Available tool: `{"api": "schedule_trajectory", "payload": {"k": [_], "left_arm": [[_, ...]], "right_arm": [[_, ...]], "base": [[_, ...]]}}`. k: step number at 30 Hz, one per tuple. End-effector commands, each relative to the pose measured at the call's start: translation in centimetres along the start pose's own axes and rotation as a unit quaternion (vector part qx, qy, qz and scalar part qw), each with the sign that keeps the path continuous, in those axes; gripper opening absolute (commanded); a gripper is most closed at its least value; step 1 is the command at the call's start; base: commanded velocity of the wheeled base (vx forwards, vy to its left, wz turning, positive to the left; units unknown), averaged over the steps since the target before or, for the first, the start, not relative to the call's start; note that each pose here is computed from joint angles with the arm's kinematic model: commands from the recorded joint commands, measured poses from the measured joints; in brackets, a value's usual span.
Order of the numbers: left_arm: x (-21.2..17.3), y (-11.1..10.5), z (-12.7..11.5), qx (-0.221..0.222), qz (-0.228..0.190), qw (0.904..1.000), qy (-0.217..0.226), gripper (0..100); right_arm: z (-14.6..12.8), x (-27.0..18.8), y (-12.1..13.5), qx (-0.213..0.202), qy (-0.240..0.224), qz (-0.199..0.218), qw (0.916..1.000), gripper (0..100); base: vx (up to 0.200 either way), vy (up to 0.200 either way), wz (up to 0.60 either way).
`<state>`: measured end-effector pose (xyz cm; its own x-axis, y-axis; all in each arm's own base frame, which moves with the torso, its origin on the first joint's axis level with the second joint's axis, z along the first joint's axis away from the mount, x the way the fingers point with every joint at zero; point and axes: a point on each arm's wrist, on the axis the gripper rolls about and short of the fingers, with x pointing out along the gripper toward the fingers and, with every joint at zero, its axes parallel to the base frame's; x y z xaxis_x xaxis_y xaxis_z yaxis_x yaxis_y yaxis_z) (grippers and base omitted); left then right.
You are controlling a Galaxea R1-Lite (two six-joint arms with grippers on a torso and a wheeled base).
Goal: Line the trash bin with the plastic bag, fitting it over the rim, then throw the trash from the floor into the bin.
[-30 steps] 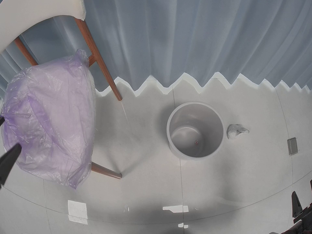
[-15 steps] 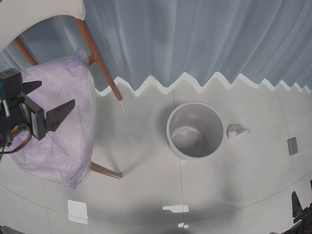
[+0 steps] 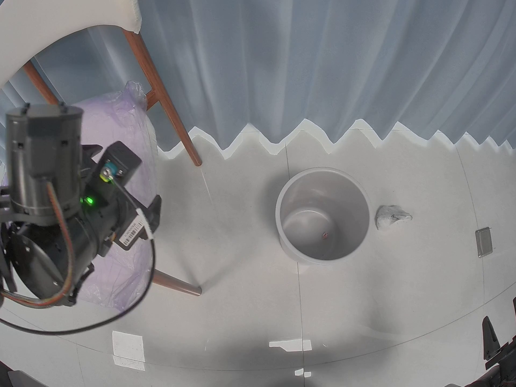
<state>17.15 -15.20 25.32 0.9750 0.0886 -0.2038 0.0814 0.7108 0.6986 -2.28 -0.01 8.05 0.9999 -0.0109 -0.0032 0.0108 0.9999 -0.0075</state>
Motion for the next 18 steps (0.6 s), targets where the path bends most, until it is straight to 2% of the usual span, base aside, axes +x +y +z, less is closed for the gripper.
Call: {"api": "schedule_trajectory", "payload": {"k": [1, 5, 11, 18], "left_arm": [[2.0, -3.4, 0.2, 0.031, -0.018, 0.9992, 0.019, 100], [3.0, -4.1, 0.3, 0.03, -0.009, 0.9993, 0.022, 100], [5.1, -4.6, -0.5, 0.043, 0.004, 0.9975, 0.056, 100], [6.5, -4.6, -0.8, 0.043, 0.014, 0.9963, 0.073, 100]], "right_arm": [[-0.4, 0.0, 0.0, 0.0, -0.001, 0.0, 1.0, 100], [-0.4, 0.0, 0.0, 0.0, -0.002, 0.0, 1.0, 100], [-0.4, 0.0, 0.0, 0.0, -0.001, 0.0, 1.0, 100], [-0.4, 0.0, 0.0, 0.0, -0.001, 0.0, 1.0, 100]], "base": [[0.0, 0.0, 0.0], [0.0, 0.0, 0.0], [0.0, 0.0, 0.0], [0.0, 0.0, 0.0]]}}
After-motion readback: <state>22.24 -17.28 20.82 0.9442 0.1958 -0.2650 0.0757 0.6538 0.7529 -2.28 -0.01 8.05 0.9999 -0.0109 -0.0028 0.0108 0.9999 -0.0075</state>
